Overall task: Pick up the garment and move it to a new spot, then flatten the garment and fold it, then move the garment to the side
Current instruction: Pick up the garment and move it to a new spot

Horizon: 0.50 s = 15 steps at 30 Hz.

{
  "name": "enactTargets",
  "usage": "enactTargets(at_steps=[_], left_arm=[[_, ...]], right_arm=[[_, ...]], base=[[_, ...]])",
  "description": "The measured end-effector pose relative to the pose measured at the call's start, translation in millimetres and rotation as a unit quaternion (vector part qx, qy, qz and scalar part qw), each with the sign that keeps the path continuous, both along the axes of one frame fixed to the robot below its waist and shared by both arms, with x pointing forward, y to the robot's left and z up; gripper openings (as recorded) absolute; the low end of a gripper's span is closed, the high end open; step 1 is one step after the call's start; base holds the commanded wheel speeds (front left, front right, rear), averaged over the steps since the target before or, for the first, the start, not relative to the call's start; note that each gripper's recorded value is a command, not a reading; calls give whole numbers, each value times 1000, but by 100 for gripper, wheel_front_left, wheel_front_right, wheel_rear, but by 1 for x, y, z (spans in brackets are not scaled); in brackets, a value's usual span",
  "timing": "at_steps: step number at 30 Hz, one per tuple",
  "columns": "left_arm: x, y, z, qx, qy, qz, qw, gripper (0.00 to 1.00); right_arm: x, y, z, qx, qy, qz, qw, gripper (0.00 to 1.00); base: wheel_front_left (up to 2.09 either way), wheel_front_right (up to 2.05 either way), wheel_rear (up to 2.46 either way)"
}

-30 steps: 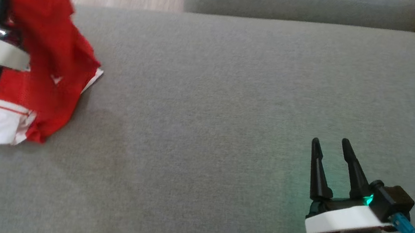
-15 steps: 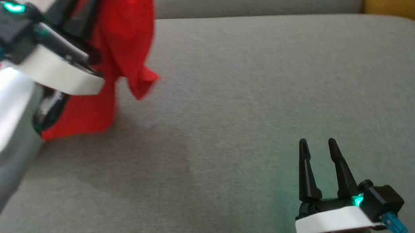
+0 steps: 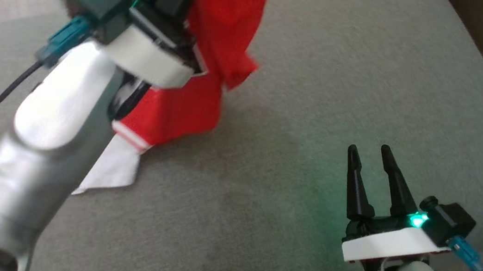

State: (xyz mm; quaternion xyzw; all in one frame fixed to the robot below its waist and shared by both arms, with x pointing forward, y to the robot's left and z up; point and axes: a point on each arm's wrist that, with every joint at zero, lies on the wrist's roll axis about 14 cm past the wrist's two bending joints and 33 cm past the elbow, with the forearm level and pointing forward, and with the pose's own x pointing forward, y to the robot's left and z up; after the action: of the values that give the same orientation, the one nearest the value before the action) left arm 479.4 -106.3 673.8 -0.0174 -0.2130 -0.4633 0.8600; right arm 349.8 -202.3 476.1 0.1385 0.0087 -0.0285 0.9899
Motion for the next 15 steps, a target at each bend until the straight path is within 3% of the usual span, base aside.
enactTargets(at_steps=[1,7,15], left_arm=[[0,-8,0,3,-6,-9,1000,100],[16,-16,-23,34,10,0,999,100],[42,58,-43,41,41,95,994,100]], right_arm=[[-1,-3,-1,-1,3,-4,1000,100],[1,-7,-5,-2,9,-10,1000,100],[17,8,-2,-3,0,17,1000,100]], base=[[0,0,0],[0,0,0],[0,0,0]])
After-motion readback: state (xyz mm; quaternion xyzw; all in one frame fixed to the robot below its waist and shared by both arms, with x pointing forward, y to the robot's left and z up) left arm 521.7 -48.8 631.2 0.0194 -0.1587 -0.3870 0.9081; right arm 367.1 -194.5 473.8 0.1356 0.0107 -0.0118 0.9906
